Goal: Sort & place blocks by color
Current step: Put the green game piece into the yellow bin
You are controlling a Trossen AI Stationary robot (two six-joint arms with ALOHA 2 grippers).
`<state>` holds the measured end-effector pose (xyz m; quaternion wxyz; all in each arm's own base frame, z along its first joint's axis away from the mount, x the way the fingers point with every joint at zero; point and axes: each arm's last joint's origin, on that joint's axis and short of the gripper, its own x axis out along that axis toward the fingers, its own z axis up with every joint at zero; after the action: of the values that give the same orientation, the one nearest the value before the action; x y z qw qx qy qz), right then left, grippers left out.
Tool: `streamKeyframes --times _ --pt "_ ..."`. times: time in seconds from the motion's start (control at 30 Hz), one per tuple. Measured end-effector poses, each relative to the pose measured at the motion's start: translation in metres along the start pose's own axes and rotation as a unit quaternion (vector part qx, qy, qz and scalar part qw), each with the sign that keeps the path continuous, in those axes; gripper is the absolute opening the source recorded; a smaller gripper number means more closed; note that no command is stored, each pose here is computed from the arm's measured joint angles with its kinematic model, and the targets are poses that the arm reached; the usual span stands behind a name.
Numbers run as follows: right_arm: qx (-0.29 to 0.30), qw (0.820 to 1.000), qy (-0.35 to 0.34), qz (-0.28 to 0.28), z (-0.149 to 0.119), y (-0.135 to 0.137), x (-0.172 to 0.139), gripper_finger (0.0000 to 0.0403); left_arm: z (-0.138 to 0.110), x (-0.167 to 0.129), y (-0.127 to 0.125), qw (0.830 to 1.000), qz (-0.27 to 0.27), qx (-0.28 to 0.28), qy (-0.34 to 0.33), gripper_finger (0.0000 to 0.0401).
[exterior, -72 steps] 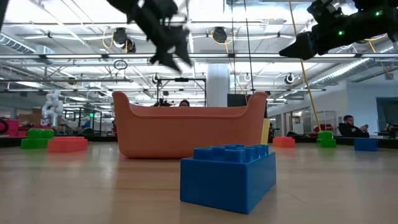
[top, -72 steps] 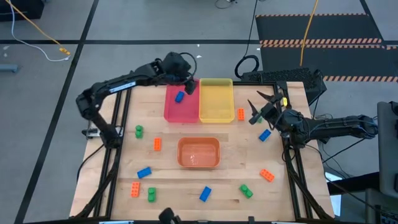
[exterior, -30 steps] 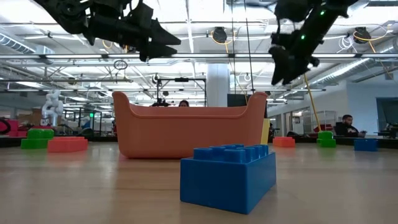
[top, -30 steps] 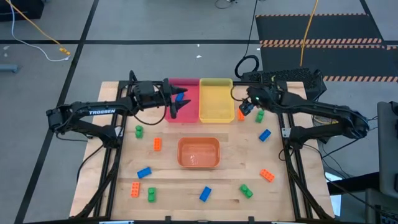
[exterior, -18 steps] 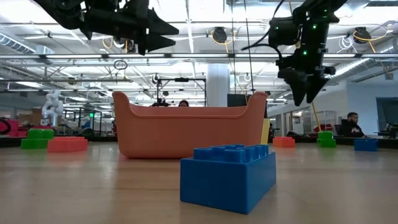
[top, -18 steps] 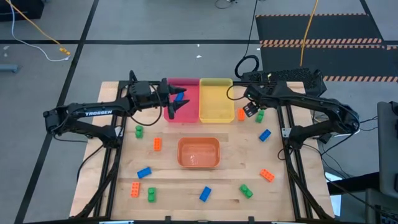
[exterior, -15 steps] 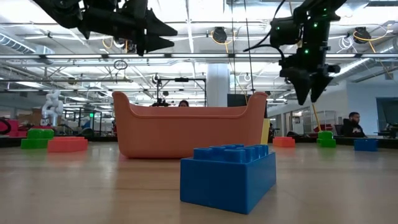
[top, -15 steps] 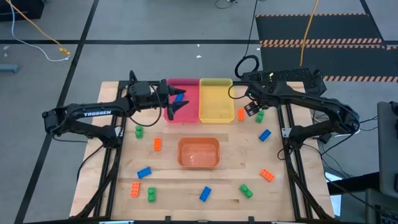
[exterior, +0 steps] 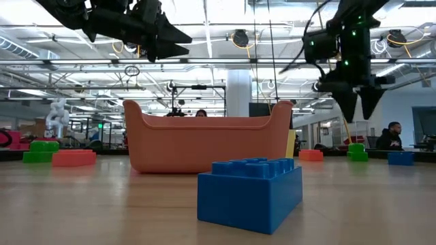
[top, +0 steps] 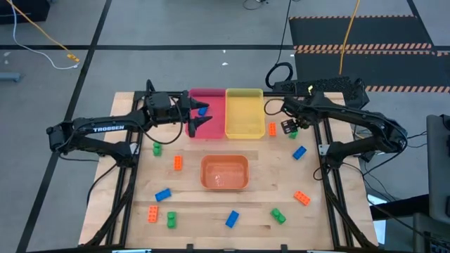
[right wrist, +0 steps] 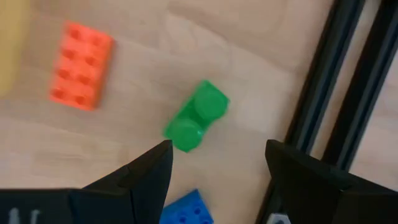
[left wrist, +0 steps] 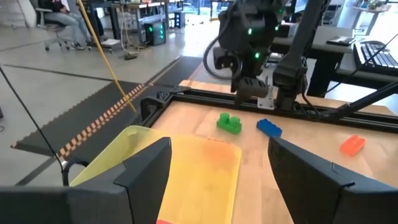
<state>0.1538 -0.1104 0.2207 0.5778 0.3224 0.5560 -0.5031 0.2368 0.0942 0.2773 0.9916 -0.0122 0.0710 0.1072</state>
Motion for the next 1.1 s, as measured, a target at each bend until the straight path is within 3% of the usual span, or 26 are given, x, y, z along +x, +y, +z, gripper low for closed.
streamKeyframes --times 0.7,0.83,1.1 --pt "0.010 1.000 0.006 0.009 0.001 0.006 0.072 0.0250 0.000 0.000 0.000 1.000 0.000 0.001 -0.001 0.0271" --pt "-0.003 1.000 0.017 0.000 0.001 0.005 0.077 0.0224 0.000 0.000 0.000 1.000 0.000 0.001 -0.001 0.0271" --pt "-0.028 1.000 0.000 -0.005 0.005 0.006 0.079 0.0128 0.000 0.000 0.000 1.000 0.001 0.001 -0.001 0.0271"
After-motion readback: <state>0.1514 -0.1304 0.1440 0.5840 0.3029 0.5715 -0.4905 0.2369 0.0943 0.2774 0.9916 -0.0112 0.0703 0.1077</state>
